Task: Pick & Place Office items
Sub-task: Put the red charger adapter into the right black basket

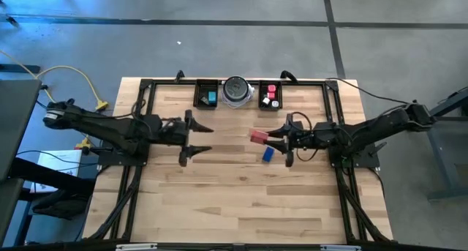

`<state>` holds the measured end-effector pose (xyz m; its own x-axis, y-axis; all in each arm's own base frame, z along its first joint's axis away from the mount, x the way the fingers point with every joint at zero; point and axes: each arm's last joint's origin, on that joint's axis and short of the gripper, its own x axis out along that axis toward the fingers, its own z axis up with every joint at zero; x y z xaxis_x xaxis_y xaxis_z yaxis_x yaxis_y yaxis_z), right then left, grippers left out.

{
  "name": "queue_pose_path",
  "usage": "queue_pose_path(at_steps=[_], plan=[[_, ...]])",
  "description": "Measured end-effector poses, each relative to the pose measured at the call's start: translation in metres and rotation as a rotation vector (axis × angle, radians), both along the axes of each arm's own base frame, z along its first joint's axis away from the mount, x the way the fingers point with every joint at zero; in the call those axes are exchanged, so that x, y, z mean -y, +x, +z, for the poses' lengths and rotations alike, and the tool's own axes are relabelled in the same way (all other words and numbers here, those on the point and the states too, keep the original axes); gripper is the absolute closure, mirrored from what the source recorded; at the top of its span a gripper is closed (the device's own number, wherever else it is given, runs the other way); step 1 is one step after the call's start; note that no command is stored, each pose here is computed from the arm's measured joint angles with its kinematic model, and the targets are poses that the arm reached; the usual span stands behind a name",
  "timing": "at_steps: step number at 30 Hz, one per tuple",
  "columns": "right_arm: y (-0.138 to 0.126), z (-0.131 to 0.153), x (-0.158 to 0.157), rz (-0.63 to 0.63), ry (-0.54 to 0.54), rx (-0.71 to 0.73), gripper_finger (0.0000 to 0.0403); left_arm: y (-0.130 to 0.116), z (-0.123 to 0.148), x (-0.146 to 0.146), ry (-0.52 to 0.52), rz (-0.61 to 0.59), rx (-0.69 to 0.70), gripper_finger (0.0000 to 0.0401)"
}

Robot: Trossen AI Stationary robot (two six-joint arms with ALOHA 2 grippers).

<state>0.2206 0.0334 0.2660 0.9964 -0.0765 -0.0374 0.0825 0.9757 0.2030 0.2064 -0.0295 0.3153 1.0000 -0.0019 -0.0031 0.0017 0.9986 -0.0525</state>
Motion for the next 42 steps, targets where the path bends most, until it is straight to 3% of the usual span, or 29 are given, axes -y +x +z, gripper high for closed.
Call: queue_pose_path(at_steps=[3, 9, 16, 24, 29, 35, 42], plan=[[0.010, -0.003, -0.002, -0.001, -0.041, 0.042, 0.0297, 0.006, -0.014, -0.007, -0.031, -0.046, 0.035, 0.0126], [0.026, -0.007, -0.004, -0.016, -0.125, 0.131, 0.0297, 0.020, -0.034, -0.020, -0.110, 0.013, 0.047, 0.0126], [0.043, -0.015, -0.007, -0.044, -0.219, 0.253, 0.0299, 0.027, -0.031, -0.020, -0.142, -0.041, 0.154, 0.0126], [0.057, -0.028, -0.008, -0.045, -0.282, 0.476, 0.0299, 0.029, -0.031, -0.019, -0.131, -0.064, 0.172, 0.0126], [0.074, -0.044, -0.004, -0.006, -0.284, 0.446, 0.0299, 0.039, -0.033, -0.017, -0.121, -0.112, 0.252, 0.0126], [0.089, -0.026, -0.014, 0.021, -0.336, 0.519, 0.0299, 0.054, -0.047, -0.016, -0.112, -0.137, 0.239, 0.0126], [0.089, -0.024, -0.016, 0.018, -0.342, 0.528, 0.0299, 0.052, -0.040, -0.009, -0.054, -0.157, 0.340, 0.0126]])
